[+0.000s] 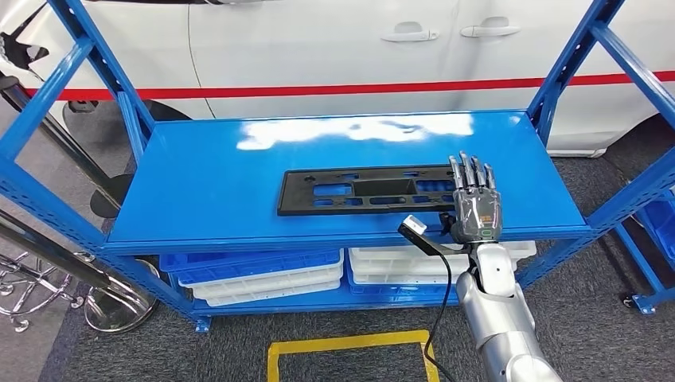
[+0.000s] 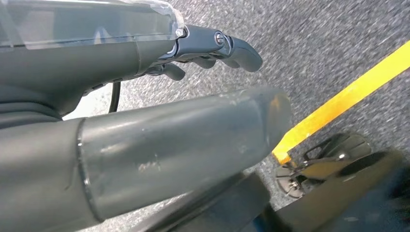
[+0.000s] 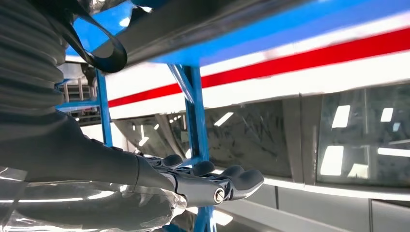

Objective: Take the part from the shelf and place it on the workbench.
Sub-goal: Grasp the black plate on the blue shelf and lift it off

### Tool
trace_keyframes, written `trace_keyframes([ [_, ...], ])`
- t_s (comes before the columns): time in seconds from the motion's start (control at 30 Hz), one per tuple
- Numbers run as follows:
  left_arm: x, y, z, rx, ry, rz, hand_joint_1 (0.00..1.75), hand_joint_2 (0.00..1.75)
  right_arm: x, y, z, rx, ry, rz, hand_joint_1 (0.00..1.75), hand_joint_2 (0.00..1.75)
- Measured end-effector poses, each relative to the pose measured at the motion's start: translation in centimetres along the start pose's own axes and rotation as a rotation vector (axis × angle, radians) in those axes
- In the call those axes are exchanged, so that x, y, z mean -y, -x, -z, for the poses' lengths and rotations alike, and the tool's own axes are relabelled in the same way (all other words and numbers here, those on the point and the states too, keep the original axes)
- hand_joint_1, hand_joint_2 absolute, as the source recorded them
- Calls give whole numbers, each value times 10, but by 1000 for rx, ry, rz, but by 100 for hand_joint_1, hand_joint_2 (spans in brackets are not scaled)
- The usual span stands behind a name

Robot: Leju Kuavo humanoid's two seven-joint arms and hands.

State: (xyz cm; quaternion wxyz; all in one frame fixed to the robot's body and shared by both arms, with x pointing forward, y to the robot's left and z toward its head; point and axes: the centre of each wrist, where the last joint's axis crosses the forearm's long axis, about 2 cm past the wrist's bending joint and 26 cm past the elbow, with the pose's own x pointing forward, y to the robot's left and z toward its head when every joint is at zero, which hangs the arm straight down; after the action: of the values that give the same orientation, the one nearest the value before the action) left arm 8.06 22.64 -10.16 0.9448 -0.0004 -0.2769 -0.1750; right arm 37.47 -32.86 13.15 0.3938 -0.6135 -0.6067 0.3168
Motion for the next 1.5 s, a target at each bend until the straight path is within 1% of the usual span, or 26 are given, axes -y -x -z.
trace_keyframes([
  [0.27,0,-1,0,23,15,6,0,0,3,-7,2,34,19,15,0,175],
  [0.4,1,0,0,20,17,12,0,0,1,-8,-2,36,11,16,0,175],
  [0.73,0,-1,0,15,3,-8,0,0,6,-14,2,46,36,29,0,175],
  [0.9,1,0,0,13,0,-5,0,0,5,-17,0,66,32,37,0,175],
  [1.13,-1,-3,1,20,-8,0,0,0,5,-25,-1,91,35,49,0,175],
  [1.5,1,-5,2,26,-7,2,0,0,5,-30,-4,111,37,45,0,175],
])
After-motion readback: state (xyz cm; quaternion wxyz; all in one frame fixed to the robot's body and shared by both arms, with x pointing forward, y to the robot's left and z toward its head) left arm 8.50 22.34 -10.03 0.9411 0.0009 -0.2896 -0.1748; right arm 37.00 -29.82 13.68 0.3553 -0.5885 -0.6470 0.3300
